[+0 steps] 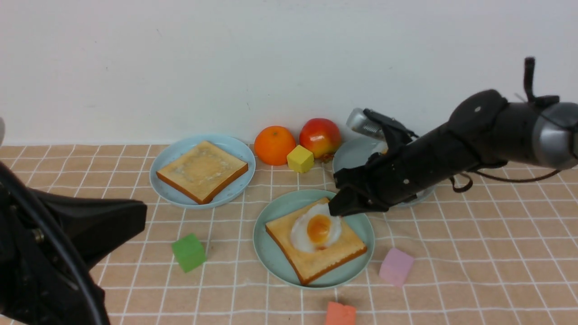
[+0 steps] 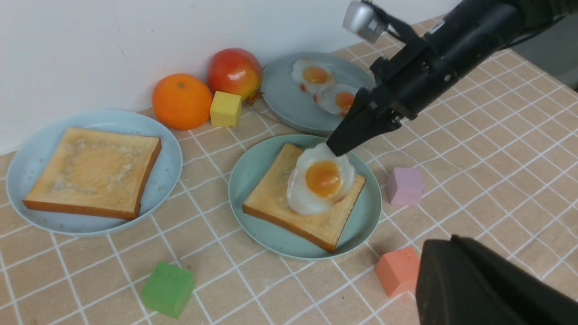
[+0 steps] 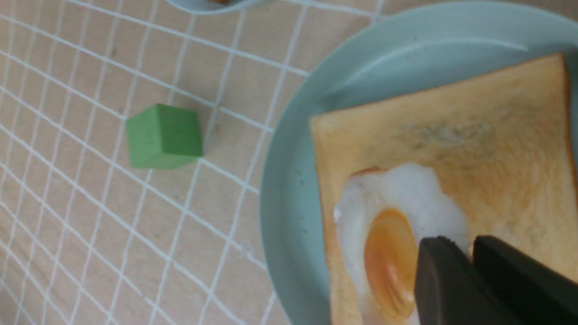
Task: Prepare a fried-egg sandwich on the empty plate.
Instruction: Use the right arm to place the fried egg on the slice of bread in the middle
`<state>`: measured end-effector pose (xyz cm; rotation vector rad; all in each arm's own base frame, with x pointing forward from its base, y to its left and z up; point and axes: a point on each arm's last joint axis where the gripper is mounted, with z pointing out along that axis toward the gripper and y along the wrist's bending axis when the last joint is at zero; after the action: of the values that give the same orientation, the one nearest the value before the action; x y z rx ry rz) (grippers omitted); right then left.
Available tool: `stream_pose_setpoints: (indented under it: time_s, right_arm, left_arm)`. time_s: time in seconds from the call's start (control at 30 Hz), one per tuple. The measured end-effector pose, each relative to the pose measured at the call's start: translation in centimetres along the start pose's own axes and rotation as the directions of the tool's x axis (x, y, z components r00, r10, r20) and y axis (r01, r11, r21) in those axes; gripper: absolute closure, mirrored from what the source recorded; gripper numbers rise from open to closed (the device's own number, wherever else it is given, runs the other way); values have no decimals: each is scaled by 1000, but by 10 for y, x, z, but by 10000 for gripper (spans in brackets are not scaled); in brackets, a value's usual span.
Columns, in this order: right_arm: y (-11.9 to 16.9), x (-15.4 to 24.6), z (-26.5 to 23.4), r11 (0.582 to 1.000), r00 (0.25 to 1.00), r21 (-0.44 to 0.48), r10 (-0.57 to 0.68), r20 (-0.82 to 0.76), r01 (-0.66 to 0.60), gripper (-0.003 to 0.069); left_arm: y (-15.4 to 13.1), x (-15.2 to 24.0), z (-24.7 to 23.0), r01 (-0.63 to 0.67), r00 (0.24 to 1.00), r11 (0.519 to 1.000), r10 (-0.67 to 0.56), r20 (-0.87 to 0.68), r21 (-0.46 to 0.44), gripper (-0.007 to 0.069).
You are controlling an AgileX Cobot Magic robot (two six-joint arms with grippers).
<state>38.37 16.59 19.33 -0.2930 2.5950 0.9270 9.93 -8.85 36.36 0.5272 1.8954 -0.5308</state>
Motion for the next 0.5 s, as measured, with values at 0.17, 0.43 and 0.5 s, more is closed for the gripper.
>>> stream_pose_setpoints:
  time_s: [0.17, 0.43, 0.5]
  right_arm:
    - [-4, 2, 4, 999, 999, 14, 42, -12, -42, 568]
    - [-12, 4, 1, 995, 998, 93, 33, -47, -29, 344]
    - [-15, 4, -8, 994, 998, 108, 18, -59, -11, 275]
  left_arm:
    - [0, 1, 0, 0, 1000, 1000, 0, -6, -3, 619]
    - [1, 2, 0, 5, 1000, 1000, -5, -22, -7, 610]
    - [1, 4, 3, 8, 999, 1000, -8, -44, -14, 607]
